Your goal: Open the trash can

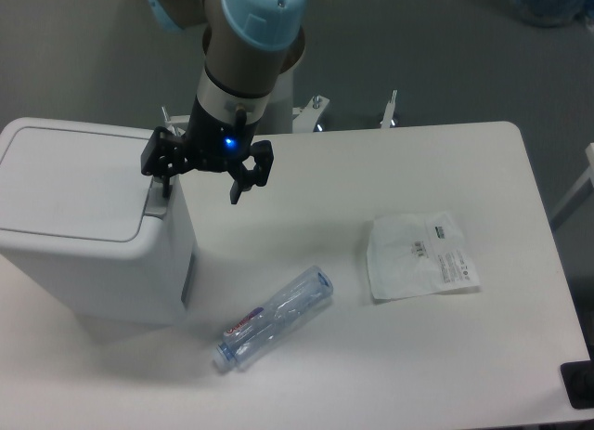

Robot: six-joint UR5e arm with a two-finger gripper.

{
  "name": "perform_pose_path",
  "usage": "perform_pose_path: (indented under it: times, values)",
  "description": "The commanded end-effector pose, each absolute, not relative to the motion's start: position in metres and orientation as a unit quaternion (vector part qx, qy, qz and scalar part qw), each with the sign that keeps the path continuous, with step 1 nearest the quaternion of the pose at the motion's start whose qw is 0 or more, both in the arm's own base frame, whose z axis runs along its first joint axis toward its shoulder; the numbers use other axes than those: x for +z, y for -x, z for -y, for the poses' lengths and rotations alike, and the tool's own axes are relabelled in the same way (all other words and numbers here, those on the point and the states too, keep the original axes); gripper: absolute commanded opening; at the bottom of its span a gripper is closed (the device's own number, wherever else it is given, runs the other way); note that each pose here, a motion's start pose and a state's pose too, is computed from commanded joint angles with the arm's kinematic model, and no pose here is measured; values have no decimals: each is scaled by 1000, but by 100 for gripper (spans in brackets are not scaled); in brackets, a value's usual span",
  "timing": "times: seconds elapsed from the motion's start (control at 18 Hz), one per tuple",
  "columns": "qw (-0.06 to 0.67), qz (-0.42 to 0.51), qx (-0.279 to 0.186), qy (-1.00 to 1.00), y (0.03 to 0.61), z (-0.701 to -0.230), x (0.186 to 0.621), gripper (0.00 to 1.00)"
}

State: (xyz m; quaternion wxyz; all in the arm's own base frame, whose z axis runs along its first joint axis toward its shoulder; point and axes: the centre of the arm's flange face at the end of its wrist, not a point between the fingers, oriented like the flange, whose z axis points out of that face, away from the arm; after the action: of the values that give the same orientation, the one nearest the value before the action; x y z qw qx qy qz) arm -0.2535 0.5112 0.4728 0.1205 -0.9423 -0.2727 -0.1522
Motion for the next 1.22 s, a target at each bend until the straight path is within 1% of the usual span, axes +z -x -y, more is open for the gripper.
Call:
perform_pose_path:
  times: [0.39,0.61,0.67,0.72,0.89,1.0,1.22]
  values:
    - [124,272,-149,943,254,-512,478,100]
    - [147,272,-133,942,267,-506,503,100]
    - [158,277,-126,939,277,-502,511,100]
    - [184,286,-109,934,300,-494,524,100]
    - [225,318,-73,918,355,-466,532,100]
    - [227,324,-56,917,387,-444,528,100]
    - [183,280,0,942,453,-405,491,100]
